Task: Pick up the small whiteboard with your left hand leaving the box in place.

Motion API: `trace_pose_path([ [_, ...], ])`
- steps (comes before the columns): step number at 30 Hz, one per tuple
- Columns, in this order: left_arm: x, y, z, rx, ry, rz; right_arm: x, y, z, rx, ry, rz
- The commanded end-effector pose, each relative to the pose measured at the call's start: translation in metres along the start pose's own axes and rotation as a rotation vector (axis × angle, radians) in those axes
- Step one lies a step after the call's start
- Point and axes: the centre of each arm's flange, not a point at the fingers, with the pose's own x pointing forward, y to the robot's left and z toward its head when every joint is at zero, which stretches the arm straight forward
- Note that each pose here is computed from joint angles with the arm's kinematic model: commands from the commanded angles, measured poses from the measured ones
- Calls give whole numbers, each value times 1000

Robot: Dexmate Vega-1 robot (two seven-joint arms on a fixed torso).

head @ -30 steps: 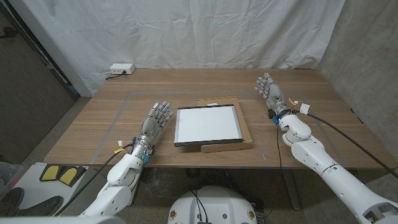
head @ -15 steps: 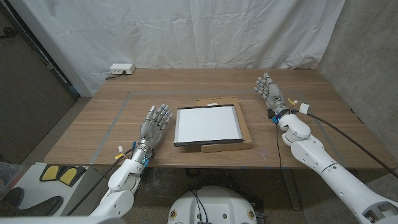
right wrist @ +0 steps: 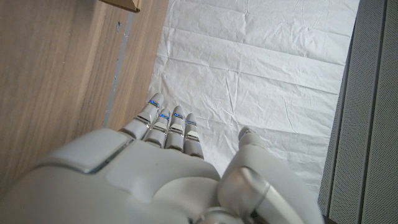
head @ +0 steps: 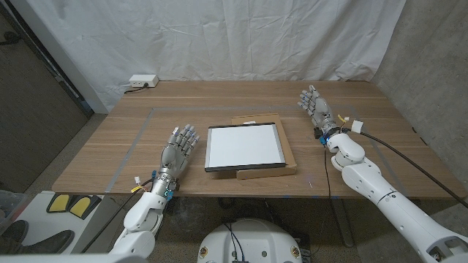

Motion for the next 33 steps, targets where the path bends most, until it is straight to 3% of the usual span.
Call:
trace_pose_path([
  [1,-10,-2,8,140,-37,50,0,3,-1,2,1,2],
  [10,-13,-4,10,256,-50,83,-1,5,-1,3,-3,-1],
  [16,-15,-7,10,341,-91,127,-2,6,-2,3,-1,-6],
  [33,-23,-14,25,432,-116,117,-2,7,-1,7,-14,-17],
])
